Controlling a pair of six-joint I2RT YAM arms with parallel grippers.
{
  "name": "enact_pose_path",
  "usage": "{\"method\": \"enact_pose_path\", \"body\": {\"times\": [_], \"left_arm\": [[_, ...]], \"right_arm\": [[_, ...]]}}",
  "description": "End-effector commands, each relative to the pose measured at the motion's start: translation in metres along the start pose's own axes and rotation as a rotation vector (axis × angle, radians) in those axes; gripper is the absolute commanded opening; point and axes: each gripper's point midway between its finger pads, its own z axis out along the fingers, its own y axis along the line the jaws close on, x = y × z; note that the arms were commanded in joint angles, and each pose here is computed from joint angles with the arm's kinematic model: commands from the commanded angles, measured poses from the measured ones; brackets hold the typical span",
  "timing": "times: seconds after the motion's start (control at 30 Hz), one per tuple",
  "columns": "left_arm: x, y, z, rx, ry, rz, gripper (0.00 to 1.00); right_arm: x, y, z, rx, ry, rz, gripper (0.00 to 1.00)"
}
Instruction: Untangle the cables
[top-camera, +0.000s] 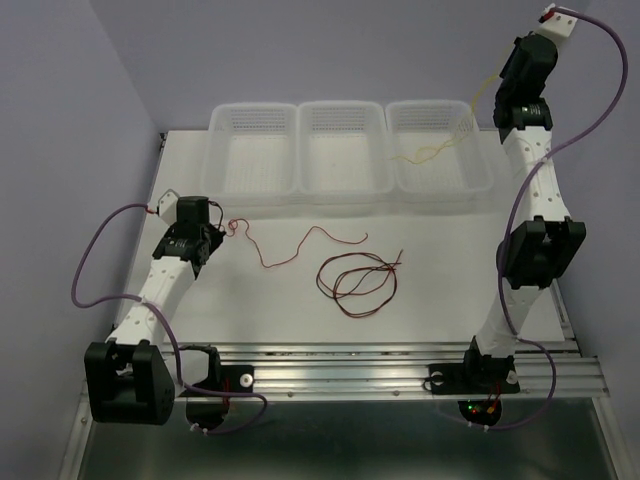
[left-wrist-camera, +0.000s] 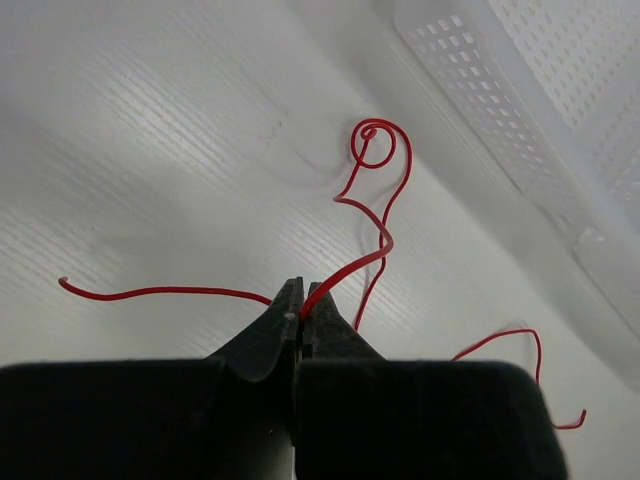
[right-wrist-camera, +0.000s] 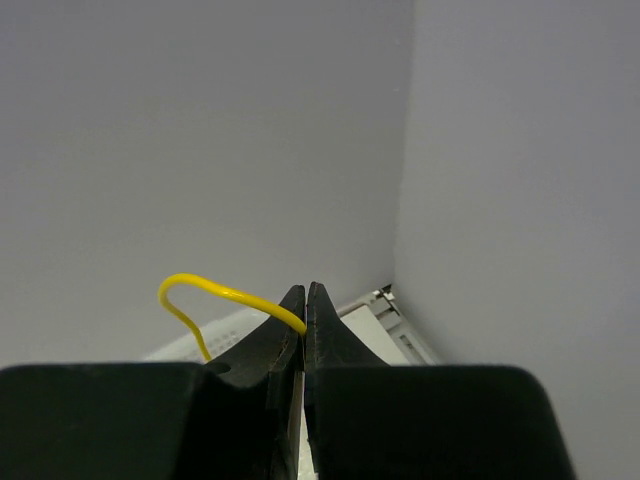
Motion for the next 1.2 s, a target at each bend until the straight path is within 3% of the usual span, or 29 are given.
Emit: {"method": "enact_pose_path", "body": {"times": [0.0, 0.3, 0.53, 0.67, 0.77, 0.8, 0.87, 0.9, 1.03, 1.17], "left_arm": [[-0.01, 0.002, -0.008, -0.003, -0.041, -0.002, 0.0], [-0.013, -0.003, -0.014, 0.024, -0.046, -0.005, 0.0], [-0.025, -0.016, -0.03, 0.09, -0.069, -0.011, 0.0], [-0.04, -0.029, -0.046, 0.145, -0.101, -0.015, 0.0], [-0.054, -0.043, -0.062, 0.205, -0.129, -0.02, 0.0], [-0.061, -0.05, -0.07, 0.232, -0.144, -0.019, 0.0], [-0.066, -0.058, -0.078, 0.271, -0.148, -0.016, 0.0], [-0.069, -0.062, -0.082, 0.29, -0.155, -0.014, 0.0], [-0.079, -0.081, -0.099, 0.368, -0.163, -0.001, 0.0], [-0.085, -0.102, -0.117, 0.446, -0.167, 0.019, 0.0]], "right_arm": [[-0.03, -0.025, -0.009, 0.113, -0.079, 0.006, 0.01], [0.025, 0.02, -0.014, -0.173, -0.002, -0.044, 0.01], [0.131, 0.04, -0.026, -0.299, 0.206, 0.019, 0.01], [0.205, 0.042, -0.037, -0.315, 0.412, 0.019, 0.06], [0.242, 0.04, -0.043, -0.31, 0.537, -0.001, 0.23], [0.241, 0.043, -0.042, -0.321, 0.545, -0.005, 0.32], [0.251, 0.043, -0.047, -0.336, 0.601, -0.028, 0.41], [0.249, 0.042, -0.047, -0.333, 0.61, -0.035, 0.51], [0.211, 0.052, -0.054, -0.396, 0.594, -0.03, 0.71], [0.157, 0.072, -0.08, -0.569, 0.518, 0.001, 0.81]]}}
